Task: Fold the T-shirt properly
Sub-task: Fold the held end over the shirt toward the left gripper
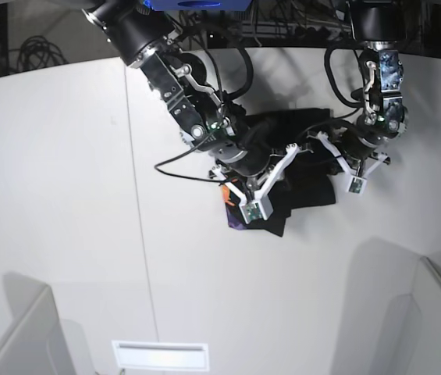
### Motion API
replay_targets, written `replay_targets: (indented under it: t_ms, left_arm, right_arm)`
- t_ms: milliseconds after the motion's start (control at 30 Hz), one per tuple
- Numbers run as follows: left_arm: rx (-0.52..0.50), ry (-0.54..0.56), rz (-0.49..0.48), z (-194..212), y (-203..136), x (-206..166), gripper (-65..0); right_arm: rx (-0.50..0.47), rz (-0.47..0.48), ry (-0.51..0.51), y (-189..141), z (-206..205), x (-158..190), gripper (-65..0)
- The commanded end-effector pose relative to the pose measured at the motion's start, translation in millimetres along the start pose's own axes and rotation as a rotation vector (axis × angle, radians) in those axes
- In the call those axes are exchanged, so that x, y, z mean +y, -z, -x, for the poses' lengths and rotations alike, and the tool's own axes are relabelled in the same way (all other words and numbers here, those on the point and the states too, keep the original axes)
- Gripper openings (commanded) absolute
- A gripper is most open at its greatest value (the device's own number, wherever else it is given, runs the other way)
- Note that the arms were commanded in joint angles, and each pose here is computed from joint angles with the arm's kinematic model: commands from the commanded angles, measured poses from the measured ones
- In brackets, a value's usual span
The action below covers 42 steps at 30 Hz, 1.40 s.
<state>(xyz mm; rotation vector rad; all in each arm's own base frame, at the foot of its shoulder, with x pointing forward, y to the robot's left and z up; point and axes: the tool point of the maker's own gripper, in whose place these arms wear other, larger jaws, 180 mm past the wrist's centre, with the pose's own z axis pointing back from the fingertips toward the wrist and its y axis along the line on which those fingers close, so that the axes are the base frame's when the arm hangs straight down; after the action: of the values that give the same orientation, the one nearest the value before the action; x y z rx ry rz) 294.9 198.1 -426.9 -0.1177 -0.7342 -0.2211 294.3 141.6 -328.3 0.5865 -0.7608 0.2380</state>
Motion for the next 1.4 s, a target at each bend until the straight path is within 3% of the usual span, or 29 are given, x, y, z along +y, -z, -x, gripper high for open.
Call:
replay_targets:
  t_ms: [0,367,600,800,1000,1100,1200,1367]
  left_arm:
    - [0.002,0.015,-0.014,-3,-3,6,-65.0]
    - [-0.004,0.018,-0.016,-5,-4,6,-65.0]
    - [-0.051,0.052,-0.019,-17,-19,0,-65.0]
    - [-0.086,-0.018,-0.151,-10,-54,46,-65.0]
    - [-0.067,-0.099,-0.304,19,-95,98,-65.0]
    - [-0.081,-0.166,-0.332,30,-110,112,-65.0]
    - [-0.102,-0.200,-0.339,32,-122,123,-65.0]
    - [-0.100,-0.207,-0.321,36,-131,126,-65.0]
  right_arm:
    - [-0.056,-0.025,-0.010,1,-18,12,-65.0]
    - [-0.024,-0.002,-0.041,22,0,9,-65.0]
    - [-0.051,0.023,-0.037,31,3,0,-65.0]
    - [-0.050,0.024,-0.037,32,4,0,-65.0]
    - [-0.001,-0.020,0.043,38,10,3,-65.0]
    - [0.032,-0.028,0.075,44,15,1,-65.0]
    - [0.027,-0.027,0.082,46,15,0,-55.4]
    - [-0.003,-0.042,0.055,47,14,8,-47.0]
